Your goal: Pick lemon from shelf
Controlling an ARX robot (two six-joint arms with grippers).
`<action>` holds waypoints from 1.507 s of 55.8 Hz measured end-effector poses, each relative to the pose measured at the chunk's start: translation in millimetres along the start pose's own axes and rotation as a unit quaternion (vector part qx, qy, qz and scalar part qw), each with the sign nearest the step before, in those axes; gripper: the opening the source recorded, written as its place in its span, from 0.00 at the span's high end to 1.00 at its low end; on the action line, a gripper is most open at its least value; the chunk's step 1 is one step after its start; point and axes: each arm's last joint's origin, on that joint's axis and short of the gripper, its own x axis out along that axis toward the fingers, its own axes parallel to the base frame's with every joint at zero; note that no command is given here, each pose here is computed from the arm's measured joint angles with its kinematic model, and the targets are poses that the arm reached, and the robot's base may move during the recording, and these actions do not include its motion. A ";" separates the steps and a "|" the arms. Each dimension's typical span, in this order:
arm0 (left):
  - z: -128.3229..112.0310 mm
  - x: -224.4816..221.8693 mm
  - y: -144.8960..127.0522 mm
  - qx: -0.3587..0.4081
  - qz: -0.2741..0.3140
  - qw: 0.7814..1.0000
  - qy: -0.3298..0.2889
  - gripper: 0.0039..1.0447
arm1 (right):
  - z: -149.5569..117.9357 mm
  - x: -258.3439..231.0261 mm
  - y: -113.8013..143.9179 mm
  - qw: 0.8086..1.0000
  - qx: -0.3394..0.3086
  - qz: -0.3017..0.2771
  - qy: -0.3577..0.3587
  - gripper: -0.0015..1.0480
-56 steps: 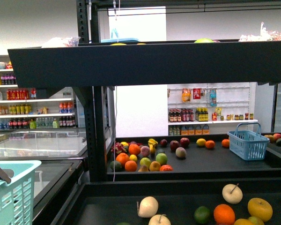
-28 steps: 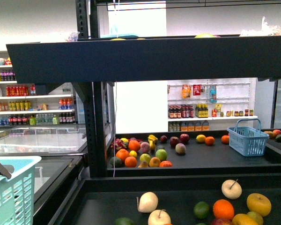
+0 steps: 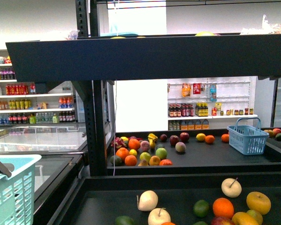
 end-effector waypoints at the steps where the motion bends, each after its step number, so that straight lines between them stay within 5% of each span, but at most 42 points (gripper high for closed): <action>1: -0.1 0.0 0.1 0.000 0.001 1.000 -0.001 0.45 | 0.0 0.0 0.0 1.000 0.000 0.000 0.000 0.07; 14: -0.6 0.0 1.1 -0.026 0.010 1.000 -0.002 0.80 | 0.0 0.0 0.0 1.000 0.000 0.000 0.000 0.07; 38: -9.4 -25.3 -25.0 0.038 -0.020 0.997 0.067 0.88 | 0.0 0.0 0.0 1.000 0.000 0.000 0.000 0.07; 63: -82.1 -54.1 -65.4 0.126 -0.127 0.960 0.215 0.93 | 0.0 0.0 0.0 1.000 0.000 0.000 0.000 0.07; 84: -186.4 -24.8 -61.4 0.142 -0.168 0.910 0.351 0.93 | 0.0 0.0 0.0 1.000 0.000 0.000 0.000 0.07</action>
